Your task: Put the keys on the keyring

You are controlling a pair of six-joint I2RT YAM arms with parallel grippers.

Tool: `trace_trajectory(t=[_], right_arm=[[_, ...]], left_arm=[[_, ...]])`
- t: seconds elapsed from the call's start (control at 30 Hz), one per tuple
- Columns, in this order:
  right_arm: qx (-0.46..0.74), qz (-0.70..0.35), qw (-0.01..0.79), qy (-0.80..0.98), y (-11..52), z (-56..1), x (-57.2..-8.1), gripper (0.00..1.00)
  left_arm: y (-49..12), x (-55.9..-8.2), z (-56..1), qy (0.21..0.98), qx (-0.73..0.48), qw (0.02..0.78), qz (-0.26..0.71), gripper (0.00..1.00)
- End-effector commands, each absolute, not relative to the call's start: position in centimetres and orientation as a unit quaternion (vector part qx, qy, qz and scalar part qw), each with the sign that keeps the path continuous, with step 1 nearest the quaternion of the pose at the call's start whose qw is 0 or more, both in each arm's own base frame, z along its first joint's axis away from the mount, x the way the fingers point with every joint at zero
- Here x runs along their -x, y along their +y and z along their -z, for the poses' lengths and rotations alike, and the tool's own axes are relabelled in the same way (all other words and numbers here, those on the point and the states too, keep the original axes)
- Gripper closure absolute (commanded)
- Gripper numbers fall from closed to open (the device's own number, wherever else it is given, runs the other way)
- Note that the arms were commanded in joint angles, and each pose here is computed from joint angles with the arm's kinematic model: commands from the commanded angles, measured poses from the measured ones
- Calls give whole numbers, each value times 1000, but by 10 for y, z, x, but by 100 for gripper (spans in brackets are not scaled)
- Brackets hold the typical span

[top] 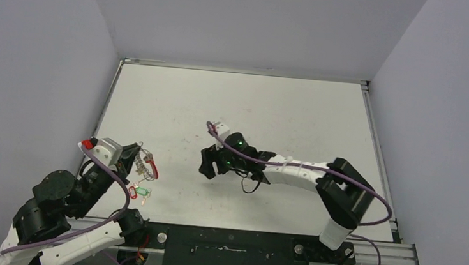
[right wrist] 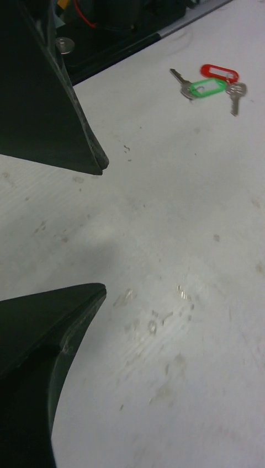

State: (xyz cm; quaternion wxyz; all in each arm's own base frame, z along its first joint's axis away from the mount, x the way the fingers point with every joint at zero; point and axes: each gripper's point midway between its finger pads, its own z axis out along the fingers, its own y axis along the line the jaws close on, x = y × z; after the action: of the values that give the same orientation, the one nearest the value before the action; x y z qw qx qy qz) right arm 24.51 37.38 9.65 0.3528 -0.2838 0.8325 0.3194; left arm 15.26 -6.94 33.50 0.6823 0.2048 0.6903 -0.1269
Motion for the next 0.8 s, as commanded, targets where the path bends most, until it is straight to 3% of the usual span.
trace_trajectory(t=[0.0,0.2,0.43,0.77], right_arm=[[362,-396,317,782,454,-89,-211,31],[397,-462,267,747,529,-52,-178,50],[438,-496,242,709,571,-34,-146,56],[447,-510,212,704,591,-14,-143,61]], left_arm=[[-27,-149,-349,711,-152,682,75,100],[-5,-141,-355,730,-131,669,51,100],[-4,-138,-355,732,-134,666,58,100],[-12,-134,-358,722,-154,670,80,100]])
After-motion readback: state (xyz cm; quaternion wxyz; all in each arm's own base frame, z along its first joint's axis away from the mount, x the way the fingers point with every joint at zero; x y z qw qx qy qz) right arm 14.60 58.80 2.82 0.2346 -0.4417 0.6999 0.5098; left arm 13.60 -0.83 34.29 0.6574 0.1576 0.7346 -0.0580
